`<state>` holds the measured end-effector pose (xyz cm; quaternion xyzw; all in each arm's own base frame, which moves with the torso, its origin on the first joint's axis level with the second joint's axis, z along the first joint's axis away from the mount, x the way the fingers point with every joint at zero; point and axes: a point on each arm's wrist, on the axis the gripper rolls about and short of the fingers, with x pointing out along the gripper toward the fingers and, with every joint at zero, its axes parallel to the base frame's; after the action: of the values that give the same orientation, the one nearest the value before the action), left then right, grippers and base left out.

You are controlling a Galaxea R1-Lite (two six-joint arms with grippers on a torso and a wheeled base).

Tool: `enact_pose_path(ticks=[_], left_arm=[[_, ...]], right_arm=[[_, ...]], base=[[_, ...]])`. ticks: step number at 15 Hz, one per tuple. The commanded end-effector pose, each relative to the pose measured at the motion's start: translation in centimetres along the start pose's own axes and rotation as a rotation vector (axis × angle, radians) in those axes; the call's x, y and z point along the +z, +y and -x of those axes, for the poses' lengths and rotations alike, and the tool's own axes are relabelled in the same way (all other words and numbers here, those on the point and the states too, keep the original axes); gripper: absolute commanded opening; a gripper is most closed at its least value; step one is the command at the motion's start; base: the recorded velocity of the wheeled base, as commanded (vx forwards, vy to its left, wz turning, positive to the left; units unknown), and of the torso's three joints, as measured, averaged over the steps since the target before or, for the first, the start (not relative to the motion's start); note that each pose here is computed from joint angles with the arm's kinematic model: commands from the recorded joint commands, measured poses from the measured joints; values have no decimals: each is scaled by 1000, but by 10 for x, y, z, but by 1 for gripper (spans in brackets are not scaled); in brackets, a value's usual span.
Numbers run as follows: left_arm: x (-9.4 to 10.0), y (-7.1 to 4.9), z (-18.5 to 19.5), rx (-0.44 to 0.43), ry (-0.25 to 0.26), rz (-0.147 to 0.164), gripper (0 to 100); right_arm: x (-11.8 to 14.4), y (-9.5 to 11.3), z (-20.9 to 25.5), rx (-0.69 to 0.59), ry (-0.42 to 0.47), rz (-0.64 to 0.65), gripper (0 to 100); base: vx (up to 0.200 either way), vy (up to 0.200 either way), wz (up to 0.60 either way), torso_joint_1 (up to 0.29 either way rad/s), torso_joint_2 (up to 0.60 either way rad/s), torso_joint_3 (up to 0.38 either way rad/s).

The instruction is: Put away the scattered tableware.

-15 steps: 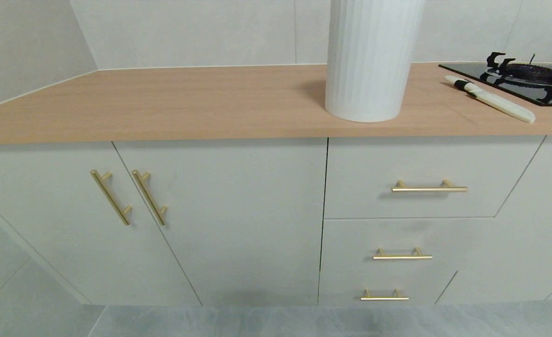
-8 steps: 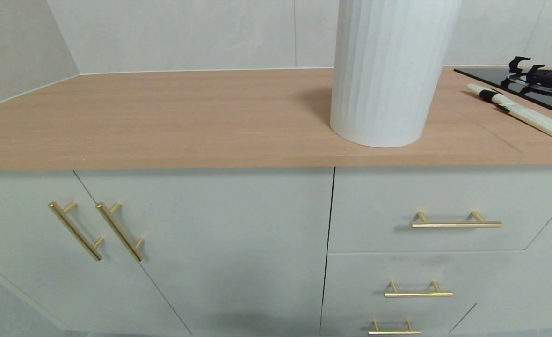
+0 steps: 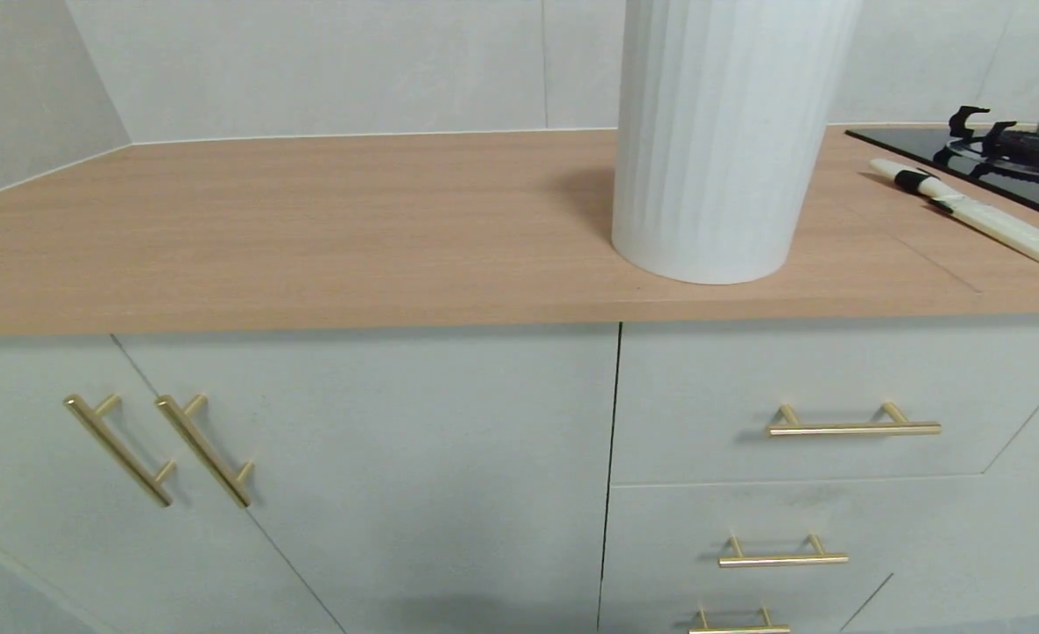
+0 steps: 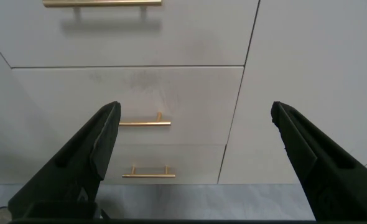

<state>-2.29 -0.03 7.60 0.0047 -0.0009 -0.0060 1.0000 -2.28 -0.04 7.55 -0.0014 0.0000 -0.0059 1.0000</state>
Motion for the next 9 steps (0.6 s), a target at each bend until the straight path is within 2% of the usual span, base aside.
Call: enact_pose_path(ticks=[1,9], left_arm=[[0,0,0,0,2,0,100],[0,0,0,0,2,0,100]], right_arm=[[0,0,0,-1,2,0,100],[0,0,0,-1,2,0,100]], base=[[0,0,0,0,0,0],[0,0,0,0,0,0]])
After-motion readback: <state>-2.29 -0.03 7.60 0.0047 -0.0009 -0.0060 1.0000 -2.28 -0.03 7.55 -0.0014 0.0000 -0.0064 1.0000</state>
